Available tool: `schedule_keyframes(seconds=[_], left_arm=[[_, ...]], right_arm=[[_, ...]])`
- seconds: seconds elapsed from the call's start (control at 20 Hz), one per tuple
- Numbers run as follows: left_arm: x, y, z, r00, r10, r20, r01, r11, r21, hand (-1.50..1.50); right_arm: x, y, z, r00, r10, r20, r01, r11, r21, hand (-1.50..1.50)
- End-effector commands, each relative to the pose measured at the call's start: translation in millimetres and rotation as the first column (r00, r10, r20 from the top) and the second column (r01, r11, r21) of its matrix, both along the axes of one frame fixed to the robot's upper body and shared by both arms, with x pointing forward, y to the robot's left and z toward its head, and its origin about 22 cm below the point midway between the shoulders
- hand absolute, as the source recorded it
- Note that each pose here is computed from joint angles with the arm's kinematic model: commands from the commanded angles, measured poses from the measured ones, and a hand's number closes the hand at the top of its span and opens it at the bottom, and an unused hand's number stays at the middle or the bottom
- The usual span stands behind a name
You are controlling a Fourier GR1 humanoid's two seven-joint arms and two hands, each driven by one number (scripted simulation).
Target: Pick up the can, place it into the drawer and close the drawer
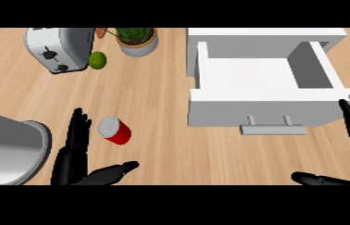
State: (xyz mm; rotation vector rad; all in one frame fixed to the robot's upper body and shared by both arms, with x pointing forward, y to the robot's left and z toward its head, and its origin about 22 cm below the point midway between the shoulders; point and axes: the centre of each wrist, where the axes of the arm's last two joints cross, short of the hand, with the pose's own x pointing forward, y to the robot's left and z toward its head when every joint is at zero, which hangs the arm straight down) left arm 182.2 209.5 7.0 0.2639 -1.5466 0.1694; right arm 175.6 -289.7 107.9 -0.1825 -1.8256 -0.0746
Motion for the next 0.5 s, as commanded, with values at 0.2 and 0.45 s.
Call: schedule_keyframes(seconds=[0.2,0.45], left_arm=[[-11.4,16.6,-51.9,0.997,0.071,-0.023,-0.071,0.997,0.000,-1.50],[19.1,6.4,-73.2,0.996,0.081,-0.046,-0.081,0.997,0.003,-1.50]], right_arm=[[3.4,-6.3,13.7,1.000,-0.014,0.011,0.014,1.000,0.006,-1.50],[-22.2,-11.4,25.4,1.000,0.004,-0.006,-0.004,1.000,-0.019,-1.50]])
